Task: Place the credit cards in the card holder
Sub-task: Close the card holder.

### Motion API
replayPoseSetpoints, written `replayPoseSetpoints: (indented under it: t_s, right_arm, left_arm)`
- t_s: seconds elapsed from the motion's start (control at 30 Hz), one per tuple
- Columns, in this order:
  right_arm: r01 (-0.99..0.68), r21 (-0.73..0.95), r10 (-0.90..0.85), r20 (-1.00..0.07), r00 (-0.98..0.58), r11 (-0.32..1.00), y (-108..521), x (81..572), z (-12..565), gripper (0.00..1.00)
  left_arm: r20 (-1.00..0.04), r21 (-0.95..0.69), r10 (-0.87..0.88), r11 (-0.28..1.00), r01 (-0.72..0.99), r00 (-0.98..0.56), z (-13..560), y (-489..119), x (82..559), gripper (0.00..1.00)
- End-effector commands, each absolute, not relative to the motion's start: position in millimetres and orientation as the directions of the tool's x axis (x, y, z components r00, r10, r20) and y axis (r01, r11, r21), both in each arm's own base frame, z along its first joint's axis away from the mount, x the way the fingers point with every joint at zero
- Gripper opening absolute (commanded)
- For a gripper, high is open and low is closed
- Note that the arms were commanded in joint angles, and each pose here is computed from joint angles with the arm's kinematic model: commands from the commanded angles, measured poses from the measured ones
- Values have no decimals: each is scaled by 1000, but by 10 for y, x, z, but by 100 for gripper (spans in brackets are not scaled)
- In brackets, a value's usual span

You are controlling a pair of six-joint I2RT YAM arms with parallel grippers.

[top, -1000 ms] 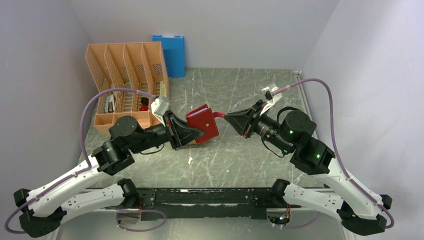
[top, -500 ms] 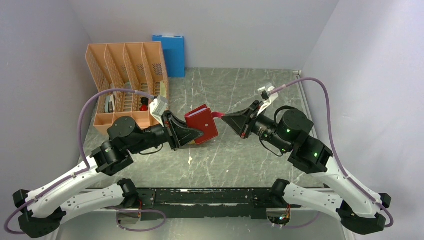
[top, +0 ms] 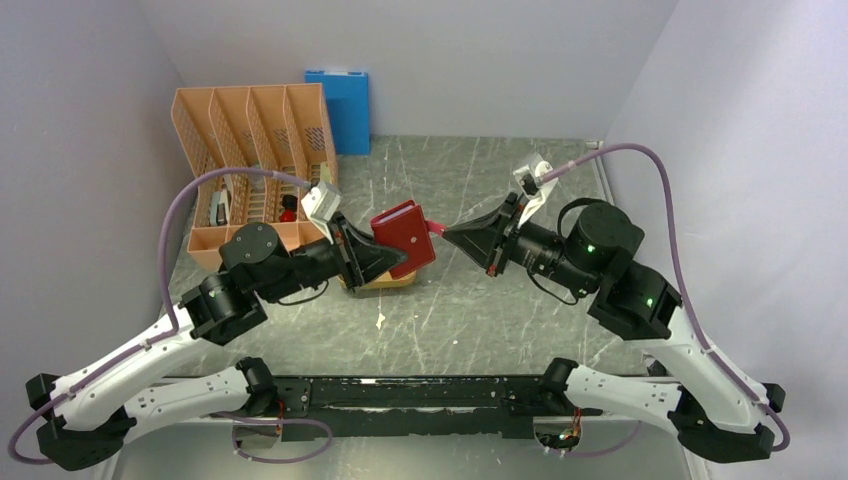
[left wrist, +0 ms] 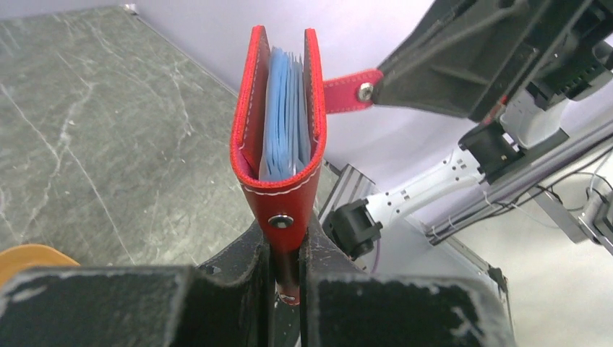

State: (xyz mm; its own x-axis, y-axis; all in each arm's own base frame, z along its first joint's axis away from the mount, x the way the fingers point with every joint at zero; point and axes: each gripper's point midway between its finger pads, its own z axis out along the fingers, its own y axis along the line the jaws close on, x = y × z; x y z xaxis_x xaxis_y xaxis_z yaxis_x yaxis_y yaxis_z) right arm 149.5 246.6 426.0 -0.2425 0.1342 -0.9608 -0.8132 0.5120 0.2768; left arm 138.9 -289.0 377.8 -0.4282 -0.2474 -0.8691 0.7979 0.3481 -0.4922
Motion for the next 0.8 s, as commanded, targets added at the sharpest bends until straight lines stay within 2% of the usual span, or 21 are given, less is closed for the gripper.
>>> replayPoseSetpoints:
  t_s: [0.0, 0.27, 0.77]
  right_arm:
    - [-874, 183, 19, -981, -195, 450, 2540, 1397, 4279, 0]
    - [-871, 148, -37, -982, -186, 468, 2638, 1518, 4148, 0]
    - [-812, 183, 16, -978, -209, 555, 2706, 1768, 4055, 0]
  left_arm:
    - [-880, -474, -261, 437, 765, -396, 3935, -2853, 1580, 5]
    - [-873, -486, -287, 434, 759, -395, 4078, -2928, 1650, 5]
    - [-873, -485, -268, 396, 779, -407, 4078, -3002, 1599, 5]
